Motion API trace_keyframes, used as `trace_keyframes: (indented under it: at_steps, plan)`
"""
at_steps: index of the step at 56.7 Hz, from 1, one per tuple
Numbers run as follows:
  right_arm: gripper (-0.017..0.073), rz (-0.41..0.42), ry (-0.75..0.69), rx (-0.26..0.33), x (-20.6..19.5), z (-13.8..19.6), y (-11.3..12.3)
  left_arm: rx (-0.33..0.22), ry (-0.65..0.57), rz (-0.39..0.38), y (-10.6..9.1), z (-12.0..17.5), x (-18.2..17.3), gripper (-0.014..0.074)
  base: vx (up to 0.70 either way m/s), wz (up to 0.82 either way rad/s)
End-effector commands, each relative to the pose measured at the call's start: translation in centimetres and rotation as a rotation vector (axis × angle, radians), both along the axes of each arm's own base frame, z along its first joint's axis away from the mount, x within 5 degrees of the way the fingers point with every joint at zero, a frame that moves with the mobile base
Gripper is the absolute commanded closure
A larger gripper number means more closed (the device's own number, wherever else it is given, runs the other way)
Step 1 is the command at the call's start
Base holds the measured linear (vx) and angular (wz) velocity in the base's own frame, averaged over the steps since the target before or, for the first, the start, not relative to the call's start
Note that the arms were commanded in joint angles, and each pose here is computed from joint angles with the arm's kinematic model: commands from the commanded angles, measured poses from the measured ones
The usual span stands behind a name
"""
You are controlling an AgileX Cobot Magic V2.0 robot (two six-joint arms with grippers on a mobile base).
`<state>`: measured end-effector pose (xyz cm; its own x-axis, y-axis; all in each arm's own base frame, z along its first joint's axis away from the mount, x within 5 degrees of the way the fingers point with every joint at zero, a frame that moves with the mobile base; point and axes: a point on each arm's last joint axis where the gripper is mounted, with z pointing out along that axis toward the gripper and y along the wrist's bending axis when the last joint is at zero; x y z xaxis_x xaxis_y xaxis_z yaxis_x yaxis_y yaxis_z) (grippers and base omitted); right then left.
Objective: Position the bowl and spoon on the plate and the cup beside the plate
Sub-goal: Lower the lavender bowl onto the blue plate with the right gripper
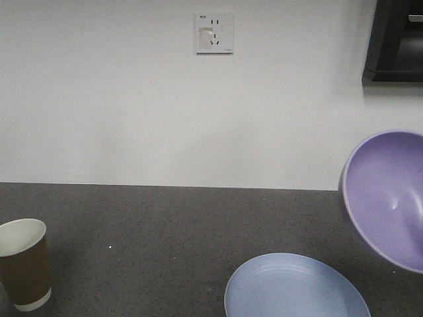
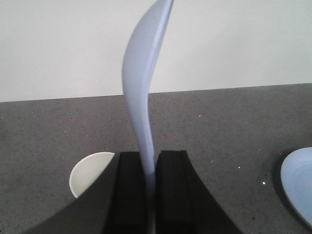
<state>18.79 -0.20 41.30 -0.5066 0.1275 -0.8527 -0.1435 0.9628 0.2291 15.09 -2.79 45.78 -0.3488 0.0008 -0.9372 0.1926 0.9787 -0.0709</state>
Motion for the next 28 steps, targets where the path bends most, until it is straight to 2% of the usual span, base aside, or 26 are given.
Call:
trace_keyframes:
  at_steps: [1, 13, 20, 28]
  plan:
    - [0.0568, 0.041, -0.013, 0.016, 2.2, 0.0, 0.5, -0.039, -0.114, 0.001, 0.0, 1.6, -0.3, 0.0600, 0.00, 0.00]
    - [0.0568, 0.109, 0.192, -0.054, 7.3, -4.8, 2.3, -0.051, -0.112, -0.004, -0.1, 1.6, -0.3, 0.0600, 0.00, 0.00]
    - [0.0568, 0.140, 0.315, -0.098, 9.8, -8.3, 4.2, -0.053, -0.108, -0.005, -0.1, 1.6, -0.3, 0.0600, 0.00, 0.00]
    - [0.0568, 0.180, 0.383, -0.133, 12.4, -10.2, 6.2, -0.051, -0.101, -0.006, -0.1, 1.5, -0.3, 0.0600, 0.00, 0.00]
